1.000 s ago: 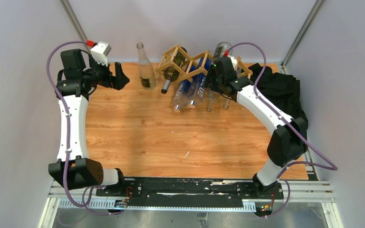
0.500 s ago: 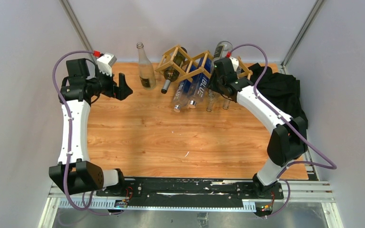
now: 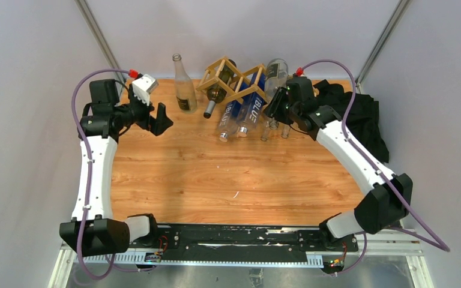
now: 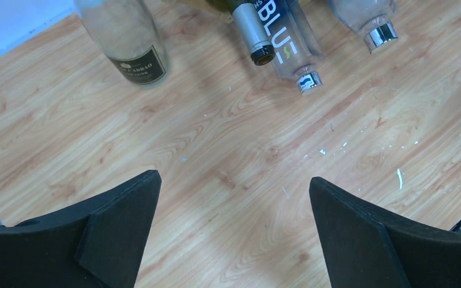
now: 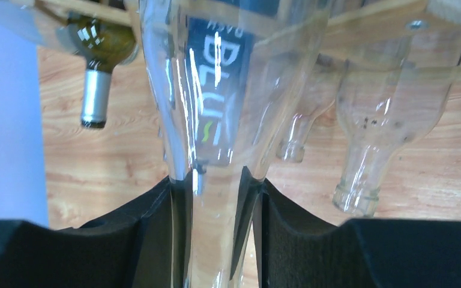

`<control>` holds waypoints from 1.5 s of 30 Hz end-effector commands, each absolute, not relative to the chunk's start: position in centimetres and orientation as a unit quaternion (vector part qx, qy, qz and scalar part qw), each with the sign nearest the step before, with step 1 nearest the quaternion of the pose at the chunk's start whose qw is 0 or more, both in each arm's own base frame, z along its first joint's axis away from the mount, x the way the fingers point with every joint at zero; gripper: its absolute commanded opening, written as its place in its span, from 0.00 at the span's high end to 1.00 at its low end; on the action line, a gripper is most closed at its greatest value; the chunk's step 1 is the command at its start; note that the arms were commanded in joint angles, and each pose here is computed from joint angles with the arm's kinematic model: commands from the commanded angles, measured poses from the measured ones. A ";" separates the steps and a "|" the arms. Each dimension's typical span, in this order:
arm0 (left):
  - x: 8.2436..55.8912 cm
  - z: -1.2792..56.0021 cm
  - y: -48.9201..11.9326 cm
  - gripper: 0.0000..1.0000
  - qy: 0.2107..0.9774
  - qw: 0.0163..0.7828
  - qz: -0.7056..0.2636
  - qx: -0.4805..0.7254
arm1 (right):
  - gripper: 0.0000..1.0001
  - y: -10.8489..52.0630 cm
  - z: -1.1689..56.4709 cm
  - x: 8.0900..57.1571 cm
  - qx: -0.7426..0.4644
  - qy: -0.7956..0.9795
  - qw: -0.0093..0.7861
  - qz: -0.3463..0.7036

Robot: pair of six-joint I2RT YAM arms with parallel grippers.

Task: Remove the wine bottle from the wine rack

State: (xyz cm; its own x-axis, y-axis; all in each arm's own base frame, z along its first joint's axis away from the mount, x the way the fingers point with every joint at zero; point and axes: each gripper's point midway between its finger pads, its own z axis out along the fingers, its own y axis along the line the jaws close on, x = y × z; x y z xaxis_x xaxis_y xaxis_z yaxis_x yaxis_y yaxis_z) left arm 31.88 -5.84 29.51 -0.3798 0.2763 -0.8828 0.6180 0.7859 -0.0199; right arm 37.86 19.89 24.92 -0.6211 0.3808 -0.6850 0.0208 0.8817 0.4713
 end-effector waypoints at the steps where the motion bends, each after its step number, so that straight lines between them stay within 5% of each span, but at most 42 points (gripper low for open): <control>1: 31.3 30.3 -6.5 0.00 0.791 0.497 -0.172 0.313 | 1.00 21.2 33.8 37.0 0.071 0.802 0.499 0.320; 22: 27.0 32.1 -10.5 0.00 0.590 0.543 -0.003 0.598 | 1.00 29.4 40.8 26.8 -0.103 0.752 0.429 0.489; 33: 26.3 33.0 -11.7 0.00 0.417 0.614 0.140 0.655 | 1.00 35.8 39.1 20.9 -0.209 0.748 0.340 0.531; 45: 26.6 29.0 -11.7 0.00 0.357 0.577 0.190 0.709 | 1.00 38.0 37.5 14.6 -0.327 0.732 0.268 0.534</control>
